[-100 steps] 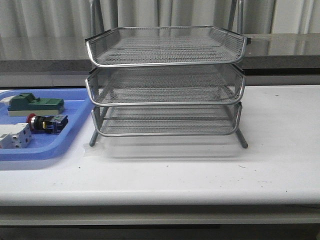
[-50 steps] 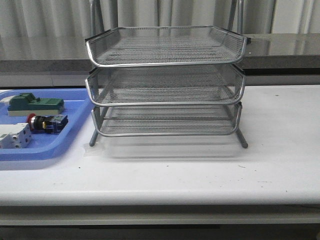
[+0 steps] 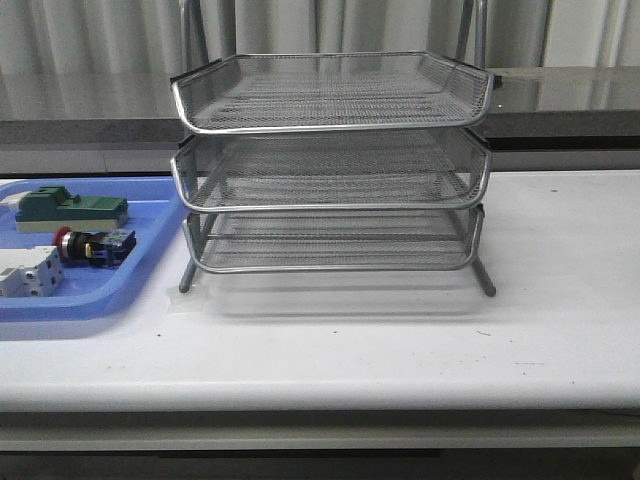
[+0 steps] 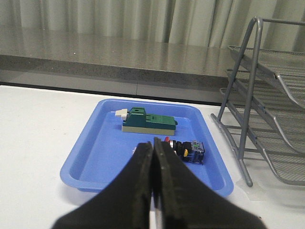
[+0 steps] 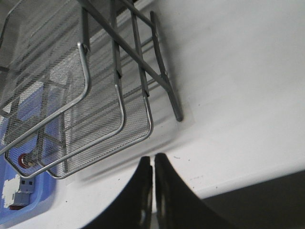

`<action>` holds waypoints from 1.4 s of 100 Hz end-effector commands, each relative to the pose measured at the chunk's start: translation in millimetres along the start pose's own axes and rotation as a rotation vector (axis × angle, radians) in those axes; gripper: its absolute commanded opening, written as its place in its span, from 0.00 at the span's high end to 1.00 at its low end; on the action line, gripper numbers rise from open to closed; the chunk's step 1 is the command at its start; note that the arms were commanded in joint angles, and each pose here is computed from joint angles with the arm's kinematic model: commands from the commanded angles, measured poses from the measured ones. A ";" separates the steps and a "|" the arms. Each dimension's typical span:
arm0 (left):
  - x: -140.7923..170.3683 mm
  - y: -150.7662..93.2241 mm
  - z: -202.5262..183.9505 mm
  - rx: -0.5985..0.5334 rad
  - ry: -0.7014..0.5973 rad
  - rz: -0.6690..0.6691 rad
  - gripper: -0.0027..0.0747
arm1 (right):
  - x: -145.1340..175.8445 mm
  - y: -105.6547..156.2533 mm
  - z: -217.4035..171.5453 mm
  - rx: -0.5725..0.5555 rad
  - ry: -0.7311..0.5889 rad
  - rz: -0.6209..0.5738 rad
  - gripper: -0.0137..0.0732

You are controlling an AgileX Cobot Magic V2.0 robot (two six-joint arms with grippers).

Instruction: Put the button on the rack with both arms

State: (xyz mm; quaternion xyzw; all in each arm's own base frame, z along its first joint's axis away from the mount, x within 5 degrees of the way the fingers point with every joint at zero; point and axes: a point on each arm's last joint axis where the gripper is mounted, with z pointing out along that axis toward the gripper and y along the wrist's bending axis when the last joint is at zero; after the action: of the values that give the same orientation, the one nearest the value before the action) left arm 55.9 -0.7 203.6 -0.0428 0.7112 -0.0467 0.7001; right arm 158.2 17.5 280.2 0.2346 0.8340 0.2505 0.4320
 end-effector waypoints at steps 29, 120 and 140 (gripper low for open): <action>6.6 1.0 -0.3 0.009 -0.068 -0.007 0.99 | -1.0 17.4 49.7 -0.068 0.095 0.120 0.52; 6.6 1.0 -0.3 0.009 -0.068 -0.007 0.99 | -1.6 37.0 172.4 -0.250 0.316 0.146 0.52; 6.6 1.0 -0.3 0.009 -0.068 -0.007 0.99 | -3.2 40.7 181.3 -0.278 0.336 0.148 0.52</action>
State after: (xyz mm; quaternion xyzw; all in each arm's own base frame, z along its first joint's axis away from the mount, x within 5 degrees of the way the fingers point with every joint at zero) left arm 55.9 -0.7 203.6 -0.0428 0.7112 -0.0467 0.7001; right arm 314.9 78.2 192.9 0.2161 0.8539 0.3832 0.2779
